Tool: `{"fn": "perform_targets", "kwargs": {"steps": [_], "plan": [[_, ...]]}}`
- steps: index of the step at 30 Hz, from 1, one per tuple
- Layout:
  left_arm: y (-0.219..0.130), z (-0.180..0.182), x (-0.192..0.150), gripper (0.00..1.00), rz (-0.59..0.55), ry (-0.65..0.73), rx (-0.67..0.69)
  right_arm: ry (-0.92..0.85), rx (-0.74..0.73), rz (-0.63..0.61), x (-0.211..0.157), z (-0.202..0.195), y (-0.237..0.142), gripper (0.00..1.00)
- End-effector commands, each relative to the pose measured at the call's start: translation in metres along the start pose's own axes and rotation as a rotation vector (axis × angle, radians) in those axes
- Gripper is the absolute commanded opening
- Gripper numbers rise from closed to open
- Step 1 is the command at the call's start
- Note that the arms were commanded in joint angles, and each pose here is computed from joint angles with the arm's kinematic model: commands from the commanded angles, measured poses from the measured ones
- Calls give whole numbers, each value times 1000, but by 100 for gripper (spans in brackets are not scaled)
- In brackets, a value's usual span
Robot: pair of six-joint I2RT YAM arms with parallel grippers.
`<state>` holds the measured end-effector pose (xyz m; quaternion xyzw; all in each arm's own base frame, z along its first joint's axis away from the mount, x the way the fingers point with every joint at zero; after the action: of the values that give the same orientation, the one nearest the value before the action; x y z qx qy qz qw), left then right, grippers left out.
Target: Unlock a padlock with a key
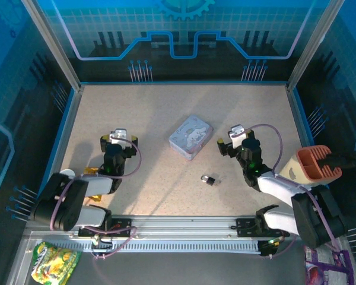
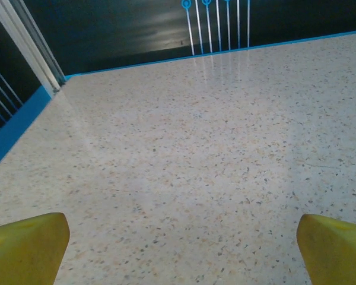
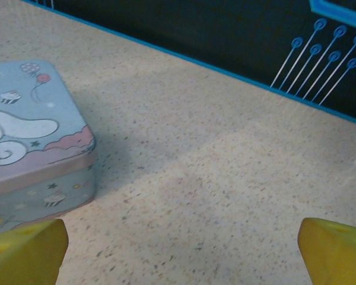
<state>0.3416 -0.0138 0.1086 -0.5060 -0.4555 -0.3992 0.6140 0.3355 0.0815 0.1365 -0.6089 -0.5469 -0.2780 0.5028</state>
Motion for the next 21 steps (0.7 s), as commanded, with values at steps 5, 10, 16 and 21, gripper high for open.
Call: {"fn": "perform_targets", "kwargs": {"steps": [5,10,16,21], "plan": [[9,12,5,99,-103,-188,-82,-2,-99,-87,2,-20,7,100],[34,25,3,99,25,-223,-2,67,-138,-92,-13,-33,14,100],[38,22,3,99,40,-217,-13,137,-137,-84,-25,-43,22,100],[38,22,3,99,41,-215,-13,192,-139,-46,-36,-52,31,100]]}}
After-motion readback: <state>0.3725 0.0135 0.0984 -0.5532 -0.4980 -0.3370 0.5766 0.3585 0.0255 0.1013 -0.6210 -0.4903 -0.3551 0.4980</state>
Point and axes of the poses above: each hand's point on the last joint's axis, 136 mm out from that joint toward the fingers, its own y axis out along the fingers, its own z axis along the line the jaws close on, x = y × z, the point moved 2 cm from there along -y, back along the fingers, and after that the axes turned 5 degrees about -y, right-handed, at the moved point
